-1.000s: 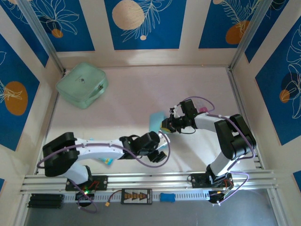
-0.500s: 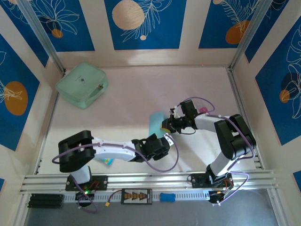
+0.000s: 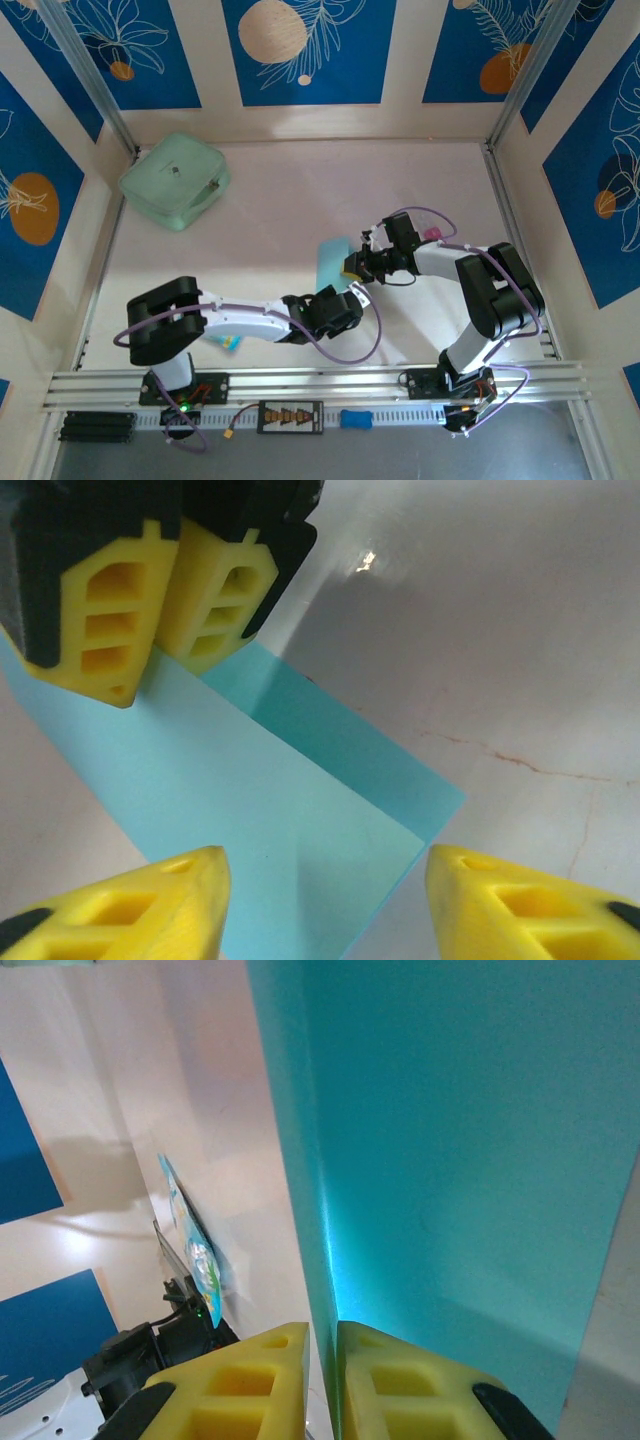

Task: Fold a paper plane with a square sheet of paper (pick it up from the middle)
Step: Fold the triangle a second time at the center of the table.

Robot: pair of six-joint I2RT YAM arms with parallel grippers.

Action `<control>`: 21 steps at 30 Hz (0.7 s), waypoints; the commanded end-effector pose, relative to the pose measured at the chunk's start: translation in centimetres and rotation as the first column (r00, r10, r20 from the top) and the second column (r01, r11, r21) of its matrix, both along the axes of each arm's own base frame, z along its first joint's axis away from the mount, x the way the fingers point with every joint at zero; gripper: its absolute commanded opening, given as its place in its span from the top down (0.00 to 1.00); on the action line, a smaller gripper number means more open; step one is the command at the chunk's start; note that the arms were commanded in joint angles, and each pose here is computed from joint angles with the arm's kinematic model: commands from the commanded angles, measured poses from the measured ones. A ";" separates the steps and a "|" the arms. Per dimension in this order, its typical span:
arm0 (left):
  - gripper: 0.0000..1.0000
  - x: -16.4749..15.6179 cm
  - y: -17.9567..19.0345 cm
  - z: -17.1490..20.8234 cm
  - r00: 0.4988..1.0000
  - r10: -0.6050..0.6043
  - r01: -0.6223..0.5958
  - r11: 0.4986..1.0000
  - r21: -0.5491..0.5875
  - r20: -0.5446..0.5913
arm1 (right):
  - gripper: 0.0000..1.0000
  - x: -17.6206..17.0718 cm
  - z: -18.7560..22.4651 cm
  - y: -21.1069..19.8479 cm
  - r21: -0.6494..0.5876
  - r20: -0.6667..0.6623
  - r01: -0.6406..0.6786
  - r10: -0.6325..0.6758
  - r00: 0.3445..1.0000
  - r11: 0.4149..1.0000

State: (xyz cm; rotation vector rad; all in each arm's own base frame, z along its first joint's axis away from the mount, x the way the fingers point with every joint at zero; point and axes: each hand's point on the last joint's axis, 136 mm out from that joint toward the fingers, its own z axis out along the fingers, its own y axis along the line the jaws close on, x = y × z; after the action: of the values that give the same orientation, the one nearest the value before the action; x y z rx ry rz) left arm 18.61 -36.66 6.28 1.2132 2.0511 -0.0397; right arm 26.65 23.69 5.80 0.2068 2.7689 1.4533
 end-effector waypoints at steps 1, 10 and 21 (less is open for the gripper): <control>0.53 0.3 -0.5 0.6 1.000 0.003 -0.003 1.000 -0.007 0.016 | 0.83 -1.0 -0.4 0.1 0.009 -0.038 -0.013 0.014 0.999 1.000; 0.81 0.2 -0.2 0.9 0.999 0.017 -0.018 0.999 -0.048 -0.027 | 0.81 -1.1 -0.2 -0.2 -0.004 -0.032 -0.004 0.004 0.999 1.000; 1.00 0.5 0.7 1.8 0.911 -0.028 -0.128 0.930 -0.345 -0.412 | 0.58 -2.8 0.2 -5.3 -0.224 0.032 0.199 -0.197 0.980 0.954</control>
State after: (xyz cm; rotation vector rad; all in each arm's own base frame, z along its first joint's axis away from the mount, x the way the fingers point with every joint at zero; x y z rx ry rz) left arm 20.53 -34.99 7.35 1.0090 2.2450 -0.4053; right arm 25.19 20.48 7.22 0.3329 2.7313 1.2230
